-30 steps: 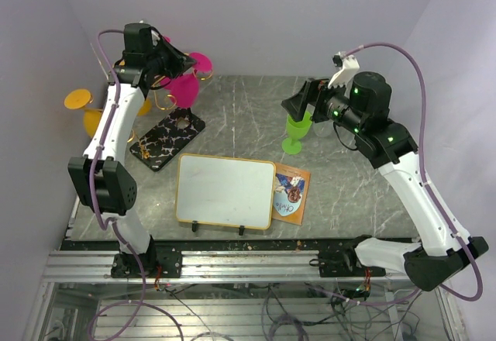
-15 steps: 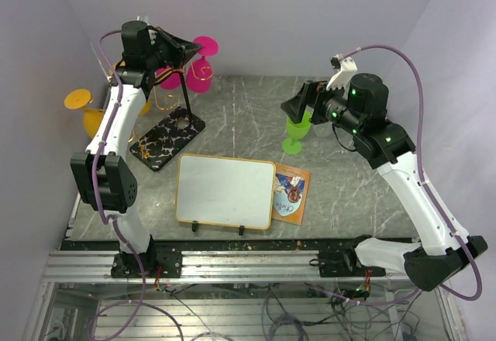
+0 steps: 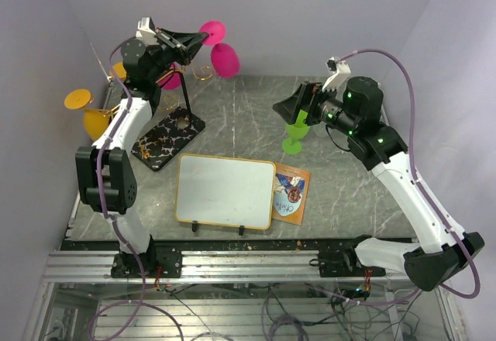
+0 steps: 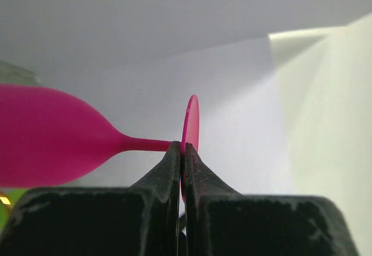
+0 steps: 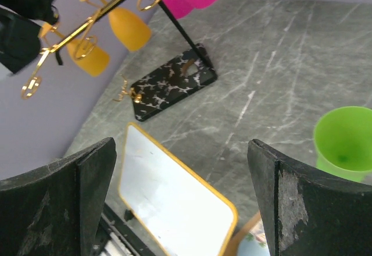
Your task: Take the wine glass off the wine glass rack
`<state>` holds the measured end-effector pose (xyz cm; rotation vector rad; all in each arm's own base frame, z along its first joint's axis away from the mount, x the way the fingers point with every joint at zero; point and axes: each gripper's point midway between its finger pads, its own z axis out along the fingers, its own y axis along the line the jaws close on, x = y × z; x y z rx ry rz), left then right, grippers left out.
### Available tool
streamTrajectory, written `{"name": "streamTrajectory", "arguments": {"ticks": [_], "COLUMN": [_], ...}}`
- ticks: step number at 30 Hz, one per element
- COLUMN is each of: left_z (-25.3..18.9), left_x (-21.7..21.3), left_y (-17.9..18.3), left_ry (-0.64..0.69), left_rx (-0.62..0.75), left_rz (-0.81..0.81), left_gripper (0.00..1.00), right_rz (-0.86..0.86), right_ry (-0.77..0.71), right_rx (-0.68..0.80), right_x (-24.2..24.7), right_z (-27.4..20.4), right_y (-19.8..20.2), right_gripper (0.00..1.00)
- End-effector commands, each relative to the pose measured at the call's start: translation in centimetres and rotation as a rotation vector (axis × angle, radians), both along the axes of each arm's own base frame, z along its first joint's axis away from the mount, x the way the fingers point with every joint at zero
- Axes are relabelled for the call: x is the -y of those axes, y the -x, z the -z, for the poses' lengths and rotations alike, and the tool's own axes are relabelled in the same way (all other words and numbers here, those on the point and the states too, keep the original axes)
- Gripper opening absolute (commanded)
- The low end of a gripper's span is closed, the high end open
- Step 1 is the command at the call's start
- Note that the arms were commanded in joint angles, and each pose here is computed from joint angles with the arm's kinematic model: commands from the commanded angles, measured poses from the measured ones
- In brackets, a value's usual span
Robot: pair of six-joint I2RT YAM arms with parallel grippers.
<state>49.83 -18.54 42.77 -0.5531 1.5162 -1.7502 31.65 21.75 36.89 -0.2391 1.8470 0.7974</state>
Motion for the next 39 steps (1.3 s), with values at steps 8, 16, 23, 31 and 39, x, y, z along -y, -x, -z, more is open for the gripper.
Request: {"name": "streamTrajectory", "arguments": {"ticks": [8,16,23,31,39], "left_z": [-7.2,-7.7,-7.6,-8.2,-8.3], "left_x": [6.6,7.6,8.4,9.2,9.6], "left_y": [15.9,21.4,23.3,24.4,24.7], "left_ry": [0.405,0.462,0.529,0.571,0.550], "left_rx": [0.332,0.345,0.323,0.338,0.344], "left_rz": [0.453,0.509,0.562,0.610,0.608], "left_gripper": [0.07,0.07,0.07,0.07,0.16], "right_rz": [-0.033,0.029,-0.177,-0.421,-0.480], "right_ry": [-0.496,-0.687,-0.818,-0.958,-0.997], "right_rx": [-0.067,-0.011,0.264,0.376,0.419], "right_x": [-1.7,1.7,2.6,2.5,2.9], "right_z": [-2.3,-2.4,-7.4,-11.3,-12.9], "right_y": [-1.4,-0.6,5.0,9.9,11.4], "right_gripper": [0.95,0.95,0.92,0.67,0.33]}}
